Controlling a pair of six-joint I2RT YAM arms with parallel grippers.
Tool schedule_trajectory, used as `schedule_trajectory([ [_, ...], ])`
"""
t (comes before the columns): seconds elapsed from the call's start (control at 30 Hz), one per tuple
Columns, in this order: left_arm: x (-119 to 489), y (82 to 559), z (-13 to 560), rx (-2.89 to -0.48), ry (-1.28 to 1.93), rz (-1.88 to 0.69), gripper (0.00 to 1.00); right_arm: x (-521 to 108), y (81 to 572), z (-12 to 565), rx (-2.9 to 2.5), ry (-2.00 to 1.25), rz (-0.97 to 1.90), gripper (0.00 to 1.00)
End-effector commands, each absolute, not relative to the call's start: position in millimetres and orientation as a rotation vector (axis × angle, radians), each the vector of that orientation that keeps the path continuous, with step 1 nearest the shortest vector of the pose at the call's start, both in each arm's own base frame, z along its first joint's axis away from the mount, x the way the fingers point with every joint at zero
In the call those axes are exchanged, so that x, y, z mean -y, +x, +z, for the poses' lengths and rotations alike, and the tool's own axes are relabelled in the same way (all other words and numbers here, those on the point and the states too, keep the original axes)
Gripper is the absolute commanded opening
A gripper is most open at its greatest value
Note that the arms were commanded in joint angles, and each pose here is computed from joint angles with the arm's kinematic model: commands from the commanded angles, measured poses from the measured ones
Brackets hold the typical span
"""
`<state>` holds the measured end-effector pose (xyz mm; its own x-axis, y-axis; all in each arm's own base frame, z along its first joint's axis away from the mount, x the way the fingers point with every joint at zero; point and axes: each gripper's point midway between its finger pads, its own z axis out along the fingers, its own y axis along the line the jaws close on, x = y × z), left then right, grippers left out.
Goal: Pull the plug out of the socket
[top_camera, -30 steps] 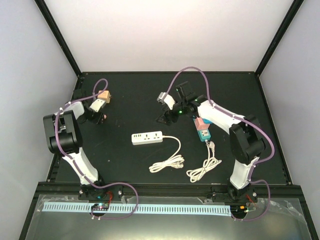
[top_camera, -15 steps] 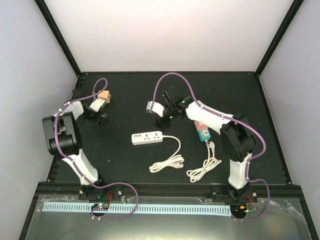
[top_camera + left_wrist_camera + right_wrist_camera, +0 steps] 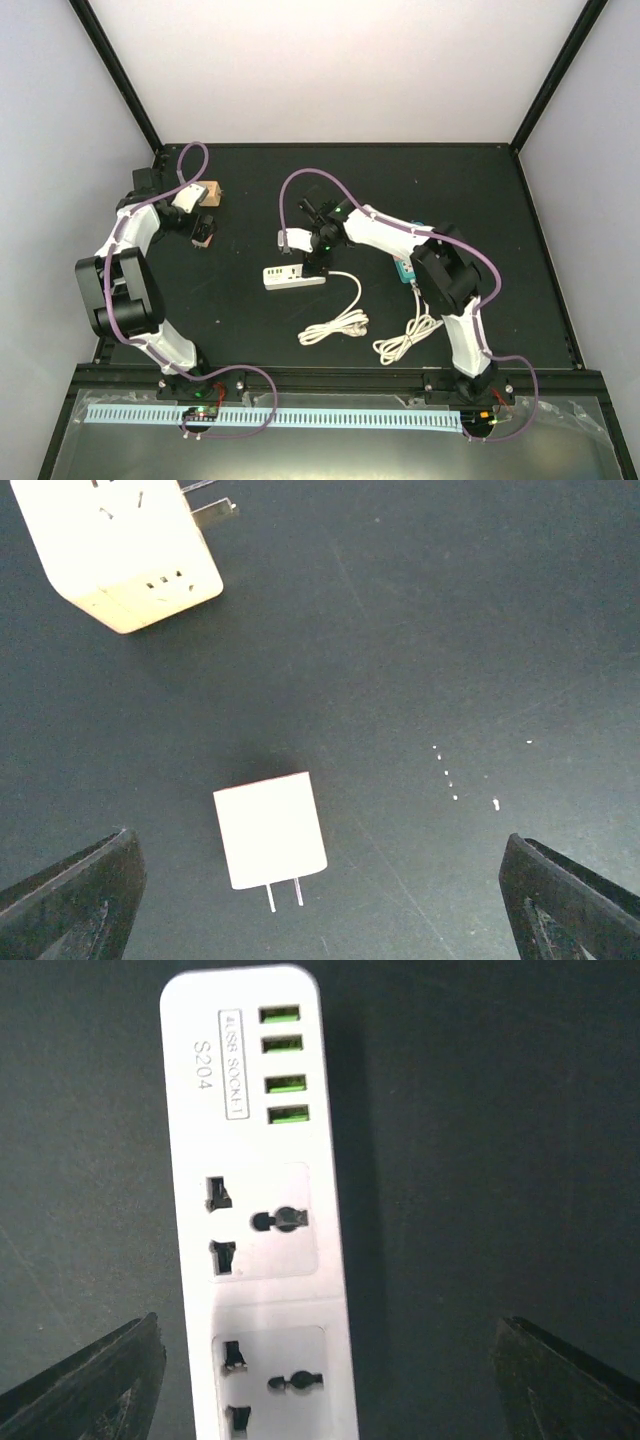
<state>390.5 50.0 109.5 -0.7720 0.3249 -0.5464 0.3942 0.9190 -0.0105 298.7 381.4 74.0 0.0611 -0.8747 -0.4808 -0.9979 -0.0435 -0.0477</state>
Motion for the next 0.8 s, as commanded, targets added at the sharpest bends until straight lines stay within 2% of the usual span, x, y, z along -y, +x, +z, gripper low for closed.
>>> schedule_trajectory([
  [0.0,-37.4,384.0,125.9,-2.482,0.507,-0.254,0.99,-381.1,291.5,54.4,-1.841,-2.112,0.349,0.91],
  [0.33,-33.8,381.6,139.0,-2.437,0.518,-0.236,0.99,-393.8,300.1,35.3,-1.851,-2.166,0.299,0.84],
  [0.43,-33.7,381.4,140.1,-2.434,0.518,-0.235,0.99,-394.3,304.8,31.8,-1.848,-2.182,0.267,0.78],
  [0.6,-33.6,382.2,140.5,-2.427,0.518,-0.233,0.99,-397.8,320.8,28.9,-1.843,-2.166,0.183,0.61],
  [0.77,-33.4,382.8,140.0,-2.428,0.516,-0.237,0.99,-399.6,352.7,23.9,-1.808,-2.134,0.025,0.54],
])
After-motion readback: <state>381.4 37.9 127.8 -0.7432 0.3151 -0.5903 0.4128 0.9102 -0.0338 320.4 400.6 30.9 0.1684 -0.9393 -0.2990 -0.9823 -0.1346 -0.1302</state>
